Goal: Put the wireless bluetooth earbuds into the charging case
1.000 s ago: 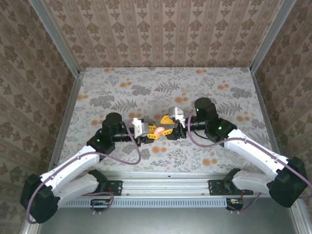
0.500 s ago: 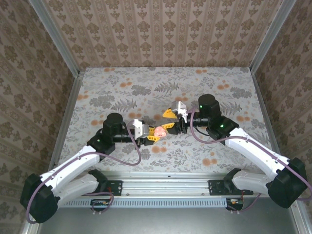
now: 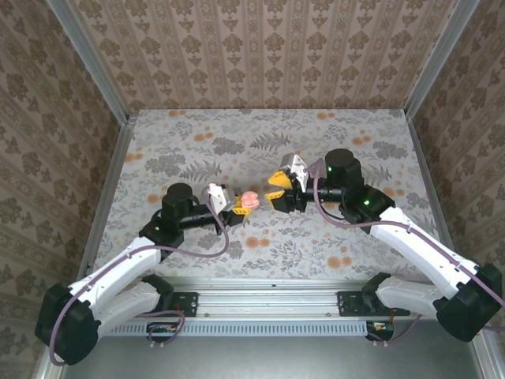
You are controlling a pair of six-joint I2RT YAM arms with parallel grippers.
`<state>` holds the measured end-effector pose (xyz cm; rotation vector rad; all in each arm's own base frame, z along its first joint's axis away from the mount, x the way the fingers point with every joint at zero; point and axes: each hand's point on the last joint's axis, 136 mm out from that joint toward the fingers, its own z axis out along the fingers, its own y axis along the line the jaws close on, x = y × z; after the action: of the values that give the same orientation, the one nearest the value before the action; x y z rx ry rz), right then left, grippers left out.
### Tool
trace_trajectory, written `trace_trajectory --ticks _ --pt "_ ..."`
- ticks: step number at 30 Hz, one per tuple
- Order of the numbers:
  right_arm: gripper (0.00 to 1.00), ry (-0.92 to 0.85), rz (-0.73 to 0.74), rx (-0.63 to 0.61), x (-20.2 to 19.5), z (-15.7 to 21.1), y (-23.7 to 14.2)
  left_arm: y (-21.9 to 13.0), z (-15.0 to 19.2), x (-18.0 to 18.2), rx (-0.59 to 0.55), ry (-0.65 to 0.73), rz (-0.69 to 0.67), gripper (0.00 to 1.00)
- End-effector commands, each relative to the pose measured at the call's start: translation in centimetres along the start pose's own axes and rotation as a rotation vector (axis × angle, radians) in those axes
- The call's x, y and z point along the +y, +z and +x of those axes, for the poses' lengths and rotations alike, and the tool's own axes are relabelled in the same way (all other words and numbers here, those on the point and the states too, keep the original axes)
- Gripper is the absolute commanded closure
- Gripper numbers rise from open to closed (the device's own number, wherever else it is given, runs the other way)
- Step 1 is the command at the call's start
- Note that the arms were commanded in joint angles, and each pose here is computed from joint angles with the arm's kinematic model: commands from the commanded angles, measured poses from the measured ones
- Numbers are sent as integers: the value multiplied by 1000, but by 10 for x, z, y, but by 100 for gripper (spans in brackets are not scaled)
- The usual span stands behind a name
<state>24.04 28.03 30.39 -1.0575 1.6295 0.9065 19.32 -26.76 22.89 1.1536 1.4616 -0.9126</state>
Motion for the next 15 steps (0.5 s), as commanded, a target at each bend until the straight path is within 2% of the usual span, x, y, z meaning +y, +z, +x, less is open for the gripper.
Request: trace_trajectory --ticks 1,5,8,15 --pt "51 164 127 45 -13 3 -4 -10 0 24 -8 -69 -129 99" --pt "51 321 228 115 -25 16 3 -21 4 50 -3 -165 -232 100" --pt "52 439 308 215 -33 34 10 -32 10 68 -2 -238 -320 100" --pt "55 635 416 363 -37 61 39 -78 30 120 -4 -421 -588 100"
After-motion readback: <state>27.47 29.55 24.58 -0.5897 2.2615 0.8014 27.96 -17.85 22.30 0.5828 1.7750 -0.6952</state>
